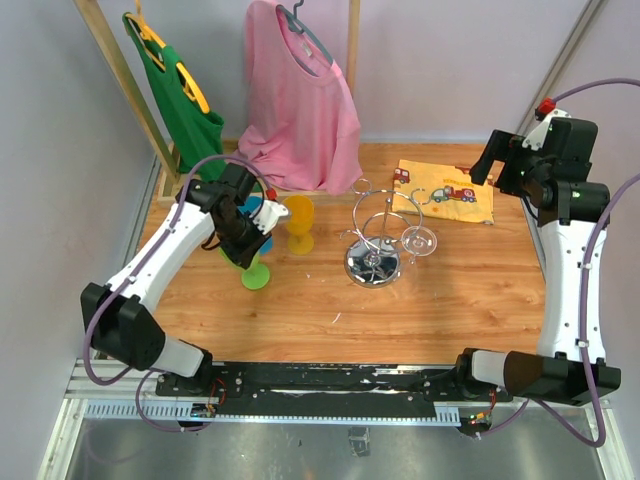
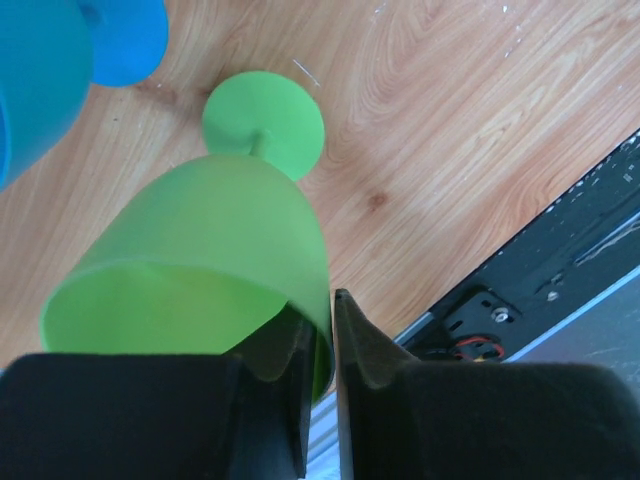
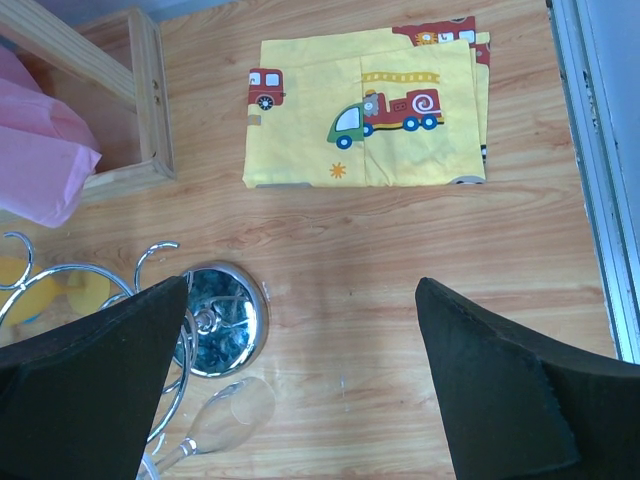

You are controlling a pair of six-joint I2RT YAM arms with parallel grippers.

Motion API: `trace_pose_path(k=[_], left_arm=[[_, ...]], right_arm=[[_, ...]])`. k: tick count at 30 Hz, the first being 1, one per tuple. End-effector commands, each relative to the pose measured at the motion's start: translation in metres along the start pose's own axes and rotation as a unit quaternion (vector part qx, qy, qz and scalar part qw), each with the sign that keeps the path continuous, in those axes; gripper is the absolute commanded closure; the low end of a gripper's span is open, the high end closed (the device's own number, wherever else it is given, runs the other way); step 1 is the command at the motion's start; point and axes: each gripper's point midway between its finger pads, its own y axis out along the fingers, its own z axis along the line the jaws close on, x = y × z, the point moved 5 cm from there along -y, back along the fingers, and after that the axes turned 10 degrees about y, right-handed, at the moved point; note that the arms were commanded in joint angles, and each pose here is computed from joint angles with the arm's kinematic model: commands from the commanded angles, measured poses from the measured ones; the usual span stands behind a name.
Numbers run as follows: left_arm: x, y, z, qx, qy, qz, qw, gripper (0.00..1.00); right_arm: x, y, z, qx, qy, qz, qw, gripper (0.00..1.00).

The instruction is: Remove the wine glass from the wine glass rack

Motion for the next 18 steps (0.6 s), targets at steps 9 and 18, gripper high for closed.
trace_pose_path(k=[9, 18], left_arm=[[0.015, -0.006, 0.005, 0.004, 0.001, -0.018, 1.0, 0.68], [0.077, -0.069, 0.022, 0.05, -0.012, -0.147, 0.988, 0.54]], right_arm=[[-0.004, -0.01, -0.008, -0.015, 0.006, -0.005, 1.0, 0.02], [-0.005, -0.016, 0.0, 0.007, 0.06, 0.047, 0.997, 0.02]])
